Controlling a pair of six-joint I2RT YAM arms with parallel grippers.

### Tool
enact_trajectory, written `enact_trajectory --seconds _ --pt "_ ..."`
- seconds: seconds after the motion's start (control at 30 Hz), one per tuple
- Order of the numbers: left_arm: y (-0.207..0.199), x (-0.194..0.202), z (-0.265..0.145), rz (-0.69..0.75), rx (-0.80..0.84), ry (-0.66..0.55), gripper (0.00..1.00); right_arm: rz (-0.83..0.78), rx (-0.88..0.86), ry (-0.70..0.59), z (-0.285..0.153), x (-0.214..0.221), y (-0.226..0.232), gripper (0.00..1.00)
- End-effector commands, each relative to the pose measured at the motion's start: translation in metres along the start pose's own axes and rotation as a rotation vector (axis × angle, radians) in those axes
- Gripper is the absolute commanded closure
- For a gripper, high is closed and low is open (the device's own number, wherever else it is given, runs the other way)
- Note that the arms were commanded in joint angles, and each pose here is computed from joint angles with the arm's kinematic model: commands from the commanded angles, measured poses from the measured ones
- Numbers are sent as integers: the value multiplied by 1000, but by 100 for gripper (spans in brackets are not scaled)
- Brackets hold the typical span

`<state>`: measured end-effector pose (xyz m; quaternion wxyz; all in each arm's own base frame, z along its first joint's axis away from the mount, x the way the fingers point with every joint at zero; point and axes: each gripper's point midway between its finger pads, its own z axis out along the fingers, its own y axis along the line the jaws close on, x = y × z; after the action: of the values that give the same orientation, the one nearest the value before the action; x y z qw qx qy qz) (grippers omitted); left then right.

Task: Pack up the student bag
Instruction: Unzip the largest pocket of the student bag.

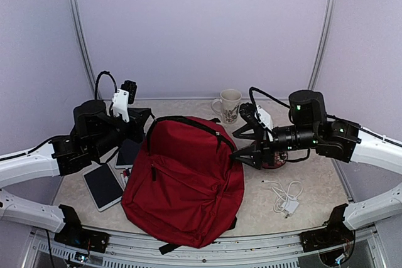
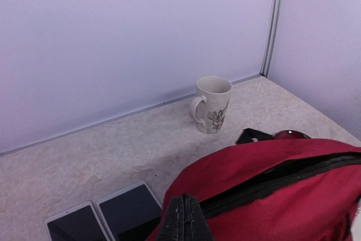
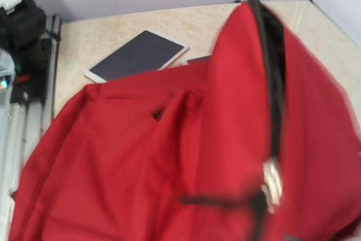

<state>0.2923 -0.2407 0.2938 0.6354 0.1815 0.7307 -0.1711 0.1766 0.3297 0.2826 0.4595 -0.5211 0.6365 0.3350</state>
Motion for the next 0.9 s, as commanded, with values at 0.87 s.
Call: enact_trajectory --seconds 0.87 --pt "-34 -33 -1 40 76 -122 100 -70 -64 298 107 1 -117 41"
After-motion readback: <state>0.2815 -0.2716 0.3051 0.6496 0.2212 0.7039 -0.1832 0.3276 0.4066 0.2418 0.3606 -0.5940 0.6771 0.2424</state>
